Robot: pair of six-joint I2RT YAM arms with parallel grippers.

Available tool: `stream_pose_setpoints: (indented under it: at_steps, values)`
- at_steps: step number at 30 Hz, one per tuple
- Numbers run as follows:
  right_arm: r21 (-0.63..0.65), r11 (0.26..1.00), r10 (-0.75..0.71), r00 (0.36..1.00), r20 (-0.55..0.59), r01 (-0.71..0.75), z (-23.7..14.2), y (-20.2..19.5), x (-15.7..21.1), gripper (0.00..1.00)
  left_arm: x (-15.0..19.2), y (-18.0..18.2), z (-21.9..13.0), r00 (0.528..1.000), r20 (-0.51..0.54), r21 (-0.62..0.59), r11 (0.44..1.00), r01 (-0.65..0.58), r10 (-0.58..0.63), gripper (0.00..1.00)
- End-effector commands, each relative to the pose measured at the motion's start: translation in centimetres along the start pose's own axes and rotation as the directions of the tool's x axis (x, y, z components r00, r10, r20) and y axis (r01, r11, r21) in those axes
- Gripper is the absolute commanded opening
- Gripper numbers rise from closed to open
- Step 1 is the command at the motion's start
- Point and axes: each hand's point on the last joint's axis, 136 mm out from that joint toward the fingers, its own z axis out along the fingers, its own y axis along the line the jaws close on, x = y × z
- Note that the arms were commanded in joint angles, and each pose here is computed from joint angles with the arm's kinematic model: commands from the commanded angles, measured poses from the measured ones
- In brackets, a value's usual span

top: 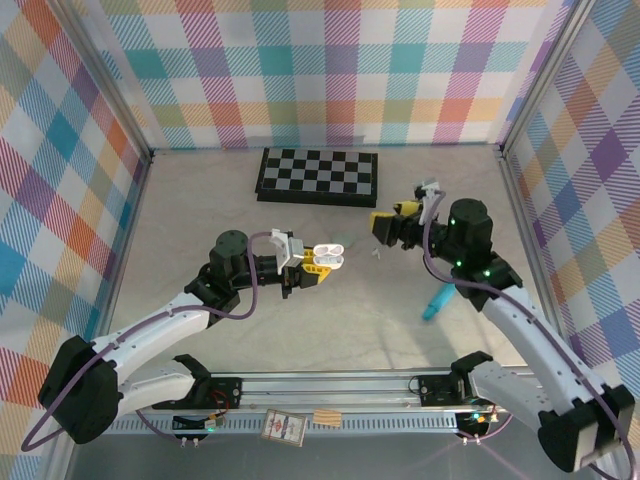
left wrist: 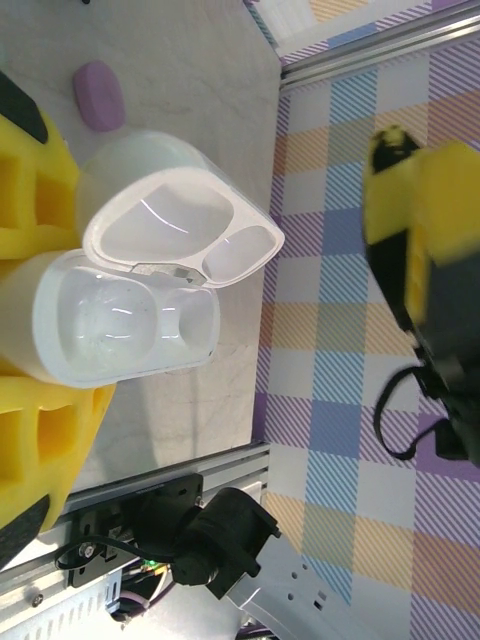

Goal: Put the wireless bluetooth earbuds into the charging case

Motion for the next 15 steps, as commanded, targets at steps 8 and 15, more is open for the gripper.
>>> stream_pose_setpoints:
  at_steps: [8, 15]
  values:
    - [0.349, 0.929, 0.263, 0.887, -0.380, -0.126, 5.1, -8.9, 9.2, 0.75, -0.4, -0.6, -0.2, 0.998, 0.022, 0.018, 0.998, -0.058, 0.057, 0.00]
    - [0.393, 0.913, 0.336, 0.742, -0.580, -0.107, 7.9, -10.9, 13.8, 0.62, -0.3, -0.9, -0.1, 0.998, 0.017, 0.042, 0.997, -0.057, 0.056, 0.00]
